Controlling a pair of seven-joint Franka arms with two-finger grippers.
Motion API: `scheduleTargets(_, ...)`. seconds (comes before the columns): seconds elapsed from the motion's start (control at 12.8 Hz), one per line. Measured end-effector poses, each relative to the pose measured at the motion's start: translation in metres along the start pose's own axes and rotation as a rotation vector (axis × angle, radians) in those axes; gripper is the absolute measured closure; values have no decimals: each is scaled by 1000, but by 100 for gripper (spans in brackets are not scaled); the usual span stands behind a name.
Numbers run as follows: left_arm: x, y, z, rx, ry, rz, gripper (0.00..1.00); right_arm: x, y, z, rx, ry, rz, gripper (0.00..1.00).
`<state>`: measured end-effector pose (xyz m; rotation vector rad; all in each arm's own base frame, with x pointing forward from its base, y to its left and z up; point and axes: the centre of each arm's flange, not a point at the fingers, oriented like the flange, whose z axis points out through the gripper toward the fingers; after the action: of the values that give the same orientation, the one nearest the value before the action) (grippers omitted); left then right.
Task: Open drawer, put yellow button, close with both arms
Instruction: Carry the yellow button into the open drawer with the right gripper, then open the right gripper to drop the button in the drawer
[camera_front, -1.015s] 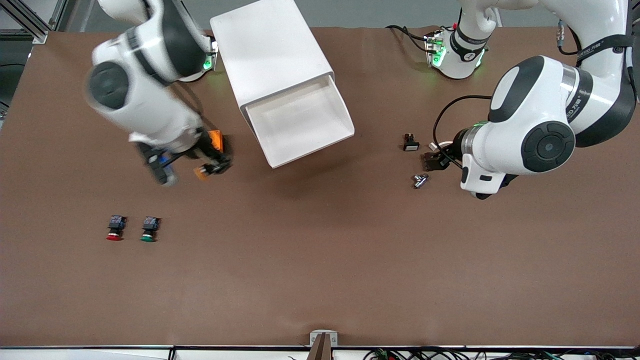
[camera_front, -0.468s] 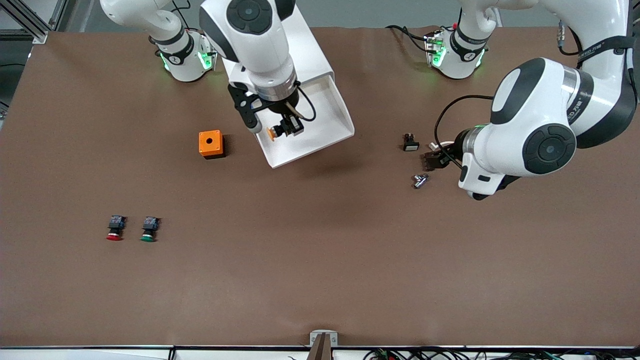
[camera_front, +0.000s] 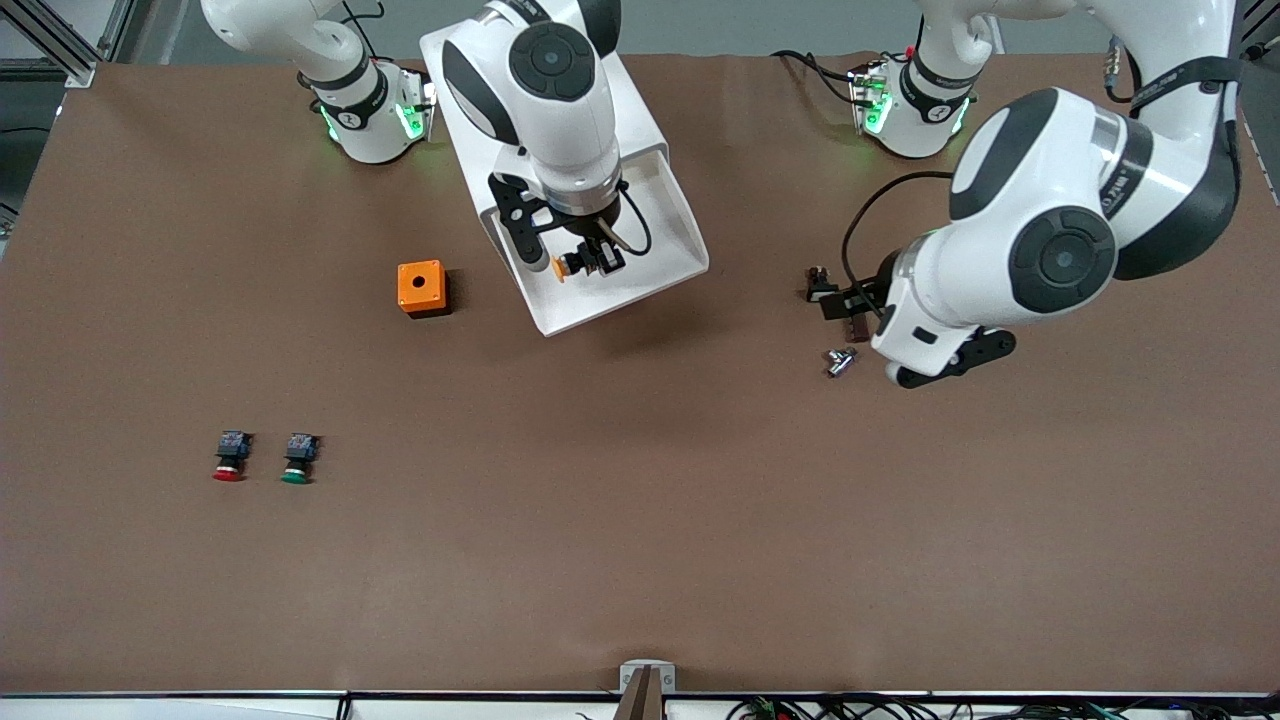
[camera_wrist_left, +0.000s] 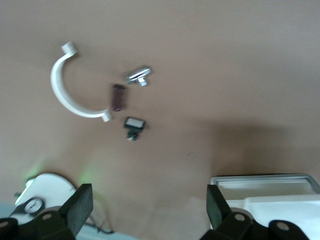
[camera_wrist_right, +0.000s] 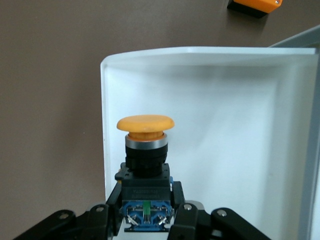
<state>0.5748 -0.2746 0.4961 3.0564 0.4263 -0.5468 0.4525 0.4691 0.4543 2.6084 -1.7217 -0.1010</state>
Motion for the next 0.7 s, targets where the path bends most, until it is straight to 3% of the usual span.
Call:
scheduleTargets(0.31, -7, 46, 38, -12, 102, 98, 0, -5, -3, 13, -18, -24, 45, 59)
scheduleTargets(0.7, -27, 106, 93, 12, 131, 118, 0, -25, -9, 39, -25, -34, 68, 59)
